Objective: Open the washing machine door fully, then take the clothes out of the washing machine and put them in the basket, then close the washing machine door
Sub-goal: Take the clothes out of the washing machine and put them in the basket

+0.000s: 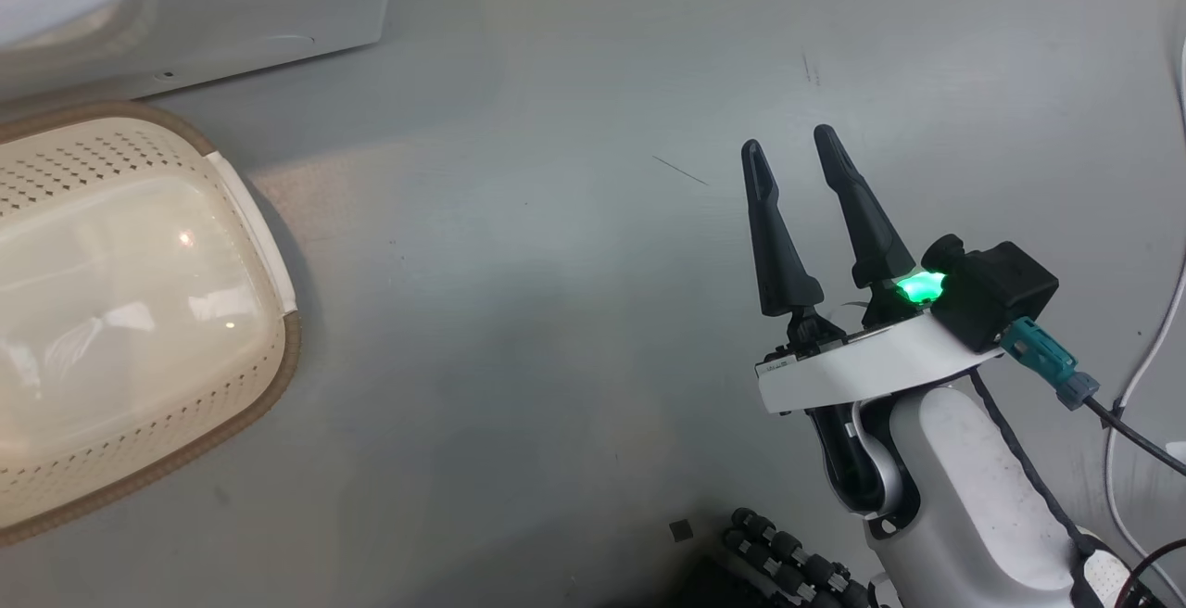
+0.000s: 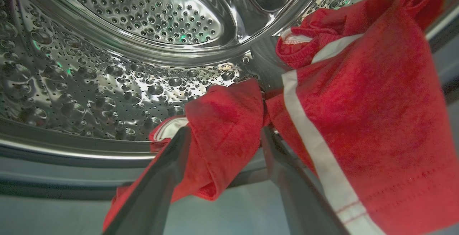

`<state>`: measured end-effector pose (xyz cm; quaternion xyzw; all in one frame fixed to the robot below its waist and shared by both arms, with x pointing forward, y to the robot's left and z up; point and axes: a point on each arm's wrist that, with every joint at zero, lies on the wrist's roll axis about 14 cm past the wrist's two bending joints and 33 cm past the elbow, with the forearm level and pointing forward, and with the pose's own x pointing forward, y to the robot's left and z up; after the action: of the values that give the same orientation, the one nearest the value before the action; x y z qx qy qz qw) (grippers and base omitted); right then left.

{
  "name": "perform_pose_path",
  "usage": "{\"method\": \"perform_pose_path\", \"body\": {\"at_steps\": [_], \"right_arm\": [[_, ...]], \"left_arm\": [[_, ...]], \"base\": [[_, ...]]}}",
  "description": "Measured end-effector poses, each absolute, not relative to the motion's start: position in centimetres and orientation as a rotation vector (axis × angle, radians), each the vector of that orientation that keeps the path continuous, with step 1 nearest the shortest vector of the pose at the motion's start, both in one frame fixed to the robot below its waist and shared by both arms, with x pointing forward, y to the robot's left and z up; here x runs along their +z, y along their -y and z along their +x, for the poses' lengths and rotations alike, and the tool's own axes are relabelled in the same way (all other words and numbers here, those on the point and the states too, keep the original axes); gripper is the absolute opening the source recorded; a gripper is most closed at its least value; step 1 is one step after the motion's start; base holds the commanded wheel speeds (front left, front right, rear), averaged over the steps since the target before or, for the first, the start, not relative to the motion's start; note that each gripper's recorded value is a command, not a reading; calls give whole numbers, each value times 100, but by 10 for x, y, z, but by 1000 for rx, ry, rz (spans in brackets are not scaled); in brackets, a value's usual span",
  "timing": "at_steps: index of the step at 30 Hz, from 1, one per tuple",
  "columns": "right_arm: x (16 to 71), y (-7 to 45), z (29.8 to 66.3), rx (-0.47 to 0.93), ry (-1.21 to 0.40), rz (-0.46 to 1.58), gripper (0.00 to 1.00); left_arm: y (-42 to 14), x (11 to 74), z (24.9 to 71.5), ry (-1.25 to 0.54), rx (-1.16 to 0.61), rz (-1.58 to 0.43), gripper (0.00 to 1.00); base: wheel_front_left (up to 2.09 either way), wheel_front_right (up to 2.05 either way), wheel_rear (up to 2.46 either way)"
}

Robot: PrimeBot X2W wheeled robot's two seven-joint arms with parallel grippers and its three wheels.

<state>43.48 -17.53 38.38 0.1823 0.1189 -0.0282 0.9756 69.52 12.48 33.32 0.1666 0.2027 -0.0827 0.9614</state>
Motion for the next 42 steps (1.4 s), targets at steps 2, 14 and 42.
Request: {"method": "perform_pose_path", "body": {"at_steps": [2, 14, 42], "right_arm": [[382, 175, 435, -57, -246, 367, 100], [375, 179, 434, -82, -265, 361, 100], [376, 176, 441, -66, -254, 357, 100]], "left_arm": [[-127, 330, 700, -423, -153, 342, 100], [-138, 313, 713, -501, -98, 320, 100], [-129, 311, 716, -488, -99, 310, 0]], "base": [[0, 0, 0], [0, 0, 0], [0, 0, 0]]}}
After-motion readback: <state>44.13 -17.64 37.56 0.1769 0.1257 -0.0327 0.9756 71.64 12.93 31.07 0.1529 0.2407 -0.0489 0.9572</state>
